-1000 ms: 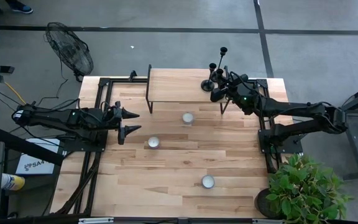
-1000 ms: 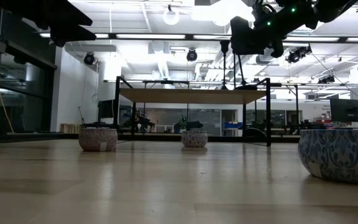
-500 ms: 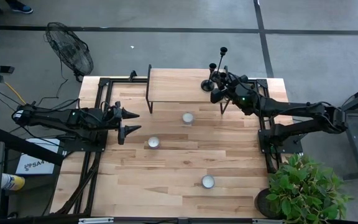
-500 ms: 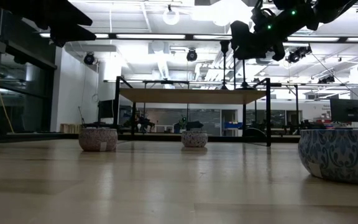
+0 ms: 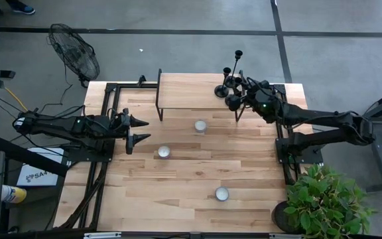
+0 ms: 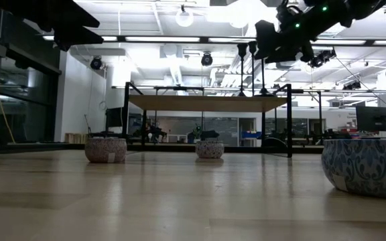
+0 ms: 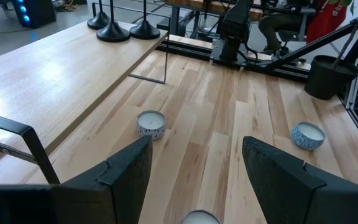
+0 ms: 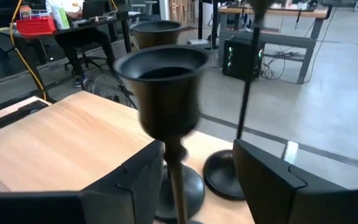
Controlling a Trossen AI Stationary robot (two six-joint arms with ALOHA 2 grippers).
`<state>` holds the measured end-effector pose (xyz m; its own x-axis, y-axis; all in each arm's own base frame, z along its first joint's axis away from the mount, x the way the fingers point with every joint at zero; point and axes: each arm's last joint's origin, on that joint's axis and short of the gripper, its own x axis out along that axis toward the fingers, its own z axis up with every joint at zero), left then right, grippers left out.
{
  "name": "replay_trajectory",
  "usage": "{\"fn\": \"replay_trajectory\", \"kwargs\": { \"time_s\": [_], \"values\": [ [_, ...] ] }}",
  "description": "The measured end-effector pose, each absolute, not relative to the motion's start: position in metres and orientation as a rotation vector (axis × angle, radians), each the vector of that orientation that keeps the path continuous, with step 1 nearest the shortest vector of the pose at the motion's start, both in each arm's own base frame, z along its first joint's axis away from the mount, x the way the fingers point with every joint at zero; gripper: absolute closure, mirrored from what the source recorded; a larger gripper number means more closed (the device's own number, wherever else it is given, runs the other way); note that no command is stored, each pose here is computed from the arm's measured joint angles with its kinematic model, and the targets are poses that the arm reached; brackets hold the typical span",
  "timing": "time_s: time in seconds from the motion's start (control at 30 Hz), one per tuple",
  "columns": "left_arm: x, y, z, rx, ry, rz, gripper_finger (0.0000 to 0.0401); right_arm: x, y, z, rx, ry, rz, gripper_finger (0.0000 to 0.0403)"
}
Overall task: Pick & Place candle stick holders
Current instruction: Put the black candle holder on the shelf, then put the pink scented candle on the shelf
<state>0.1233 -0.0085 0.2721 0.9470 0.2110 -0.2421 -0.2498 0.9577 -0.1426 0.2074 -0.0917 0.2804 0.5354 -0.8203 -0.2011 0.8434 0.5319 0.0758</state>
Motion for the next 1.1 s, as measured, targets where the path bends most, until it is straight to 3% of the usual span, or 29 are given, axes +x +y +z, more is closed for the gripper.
{"fn": "replay_trajectory", "kwargs": {
  "time_s": [1.1],
  "values": [
    [0.122, -0.008, 0.270, -0.198, 0.250, 0.245, 0.0155, 0.176, -0.062, 0.275, 0.329, 0.381, -0.725, 0.0222]
  ]
}}
